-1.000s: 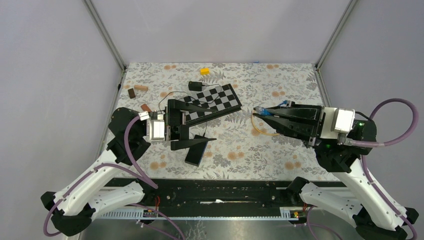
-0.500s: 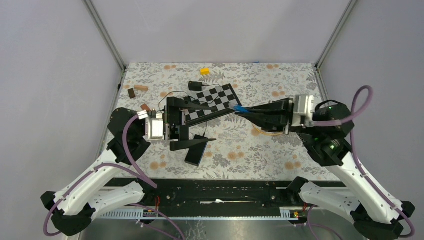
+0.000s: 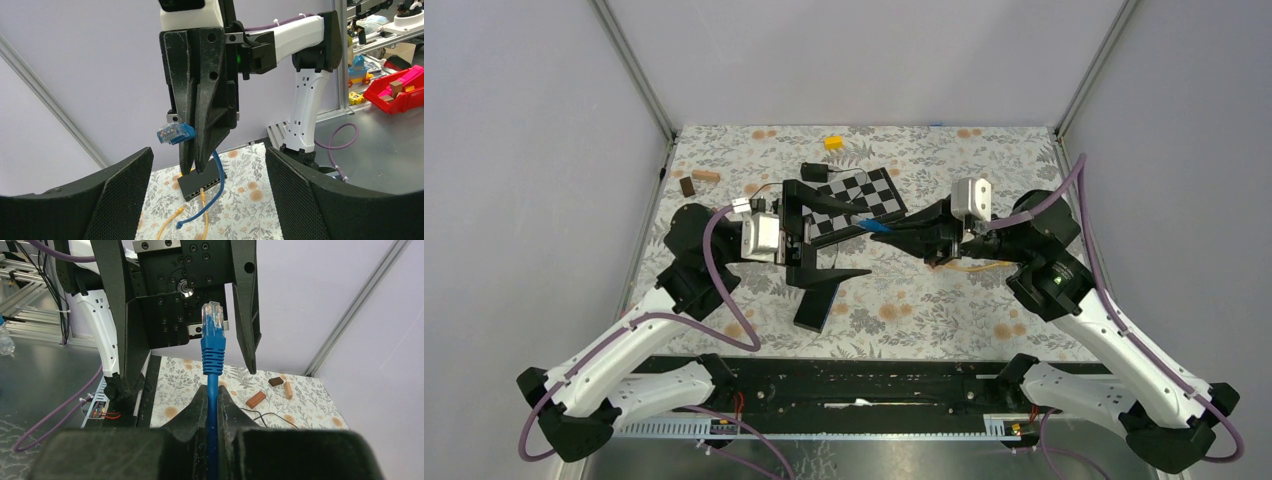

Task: Insert the plug into the switch port
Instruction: Adjust the connector.

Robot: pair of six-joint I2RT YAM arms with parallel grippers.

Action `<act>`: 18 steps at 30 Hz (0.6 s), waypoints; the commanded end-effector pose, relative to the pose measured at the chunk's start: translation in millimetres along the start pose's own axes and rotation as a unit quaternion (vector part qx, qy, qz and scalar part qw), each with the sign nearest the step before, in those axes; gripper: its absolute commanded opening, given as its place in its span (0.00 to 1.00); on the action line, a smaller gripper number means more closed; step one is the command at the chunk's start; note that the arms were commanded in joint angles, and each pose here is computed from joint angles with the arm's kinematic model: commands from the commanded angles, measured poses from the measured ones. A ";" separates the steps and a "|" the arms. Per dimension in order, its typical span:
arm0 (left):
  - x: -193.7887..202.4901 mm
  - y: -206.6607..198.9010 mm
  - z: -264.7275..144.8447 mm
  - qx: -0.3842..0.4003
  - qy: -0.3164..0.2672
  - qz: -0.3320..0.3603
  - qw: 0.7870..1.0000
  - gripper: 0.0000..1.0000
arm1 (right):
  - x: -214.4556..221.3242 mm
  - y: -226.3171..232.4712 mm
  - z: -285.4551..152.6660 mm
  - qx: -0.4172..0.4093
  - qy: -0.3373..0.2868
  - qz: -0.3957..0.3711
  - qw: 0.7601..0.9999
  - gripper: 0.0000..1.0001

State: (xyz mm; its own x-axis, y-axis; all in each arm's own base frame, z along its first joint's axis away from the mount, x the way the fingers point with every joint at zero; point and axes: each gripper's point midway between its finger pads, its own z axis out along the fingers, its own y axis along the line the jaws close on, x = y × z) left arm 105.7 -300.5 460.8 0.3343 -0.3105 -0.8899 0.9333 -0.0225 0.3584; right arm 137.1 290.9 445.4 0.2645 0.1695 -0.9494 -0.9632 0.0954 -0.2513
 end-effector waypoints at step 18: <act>-13.8 6.6 2.4 -0.013 -0.020 0.008 1.000 0.80 | 14.3 2.0 8.4 0.004 0.033 -0.045 0.998 0.00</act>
State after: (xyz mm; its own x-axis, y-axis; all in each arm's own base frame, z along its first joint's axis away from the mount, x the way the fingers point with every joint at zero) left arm 108.4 -302.1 466.1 0.3258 -0.3295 -0.8862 0.9373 -0.0102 0.3484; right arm 140.3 306.4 412.1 0.2694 0.0631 -0.9610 -0.9614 0.0753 -0.2645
